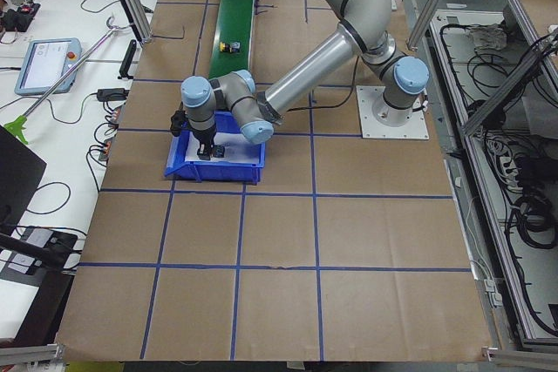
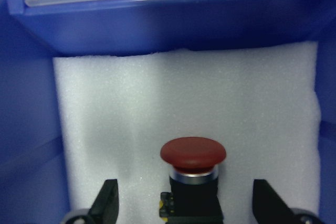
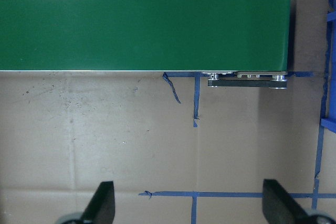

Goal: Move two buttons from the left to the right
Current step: 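Grasp the red-capped button with the left gripper and lift it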

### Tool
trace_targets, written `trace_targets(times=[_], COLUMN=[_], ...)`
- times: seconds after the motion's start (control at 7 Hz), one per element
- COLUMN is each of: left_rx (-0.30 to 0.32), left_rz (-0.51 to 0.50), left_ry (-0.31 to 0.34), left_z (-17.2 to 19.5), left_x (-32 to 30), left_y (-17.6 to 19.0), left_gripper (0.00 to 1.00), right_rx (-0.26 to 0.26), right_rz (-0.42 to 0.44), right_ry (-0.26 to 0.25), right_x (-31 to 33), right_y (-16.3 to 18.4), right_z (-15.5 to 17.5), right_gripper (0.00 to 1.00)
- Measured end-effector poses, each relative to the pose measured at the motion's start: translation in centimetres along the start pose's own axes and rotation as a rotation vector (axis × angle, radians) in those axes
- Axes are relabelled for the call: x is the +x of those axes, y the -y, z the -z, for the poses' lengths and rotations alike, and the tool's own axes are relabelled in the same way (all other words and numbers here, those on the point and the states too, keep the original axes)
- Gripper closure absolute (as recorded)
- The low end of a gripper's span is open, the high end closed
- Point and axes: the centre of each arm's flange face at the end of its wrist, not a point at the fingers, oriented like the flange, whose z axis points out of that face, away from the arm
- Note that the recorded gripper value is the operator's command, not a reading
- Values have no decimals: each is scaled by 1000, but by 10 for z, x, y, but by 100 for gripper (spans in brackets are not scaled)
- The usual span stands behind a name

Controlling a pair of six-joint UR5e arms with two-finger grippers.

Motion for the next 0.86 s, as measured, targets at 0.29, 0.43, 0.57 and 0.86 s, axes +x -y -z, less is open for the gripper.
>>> trace_targets(times=[0.29, 0.43, 0.57, 0.86], left_rx=[12, 21, 23, -3], left_rz=[5, 7, 7, 8], left_ry=[5, 11, 14, 3], left_z=[11, 25, 45, 110], left_x=[-2, -4, -5, -5], left_y=[3, 3, 2, -5], left_gripper=[87, 87, 87, 87], right_rx=[0, 0, 0, 1], right_rz=[0, 0, 0, 0], right_ry=[0, 0, 0, 0], right_x=[0, 0, 0, 0], right_y=[0, 0, 0, 0], right_z=[0, 0, 0, 1], right_gripper=[0, 0, 0, 0])
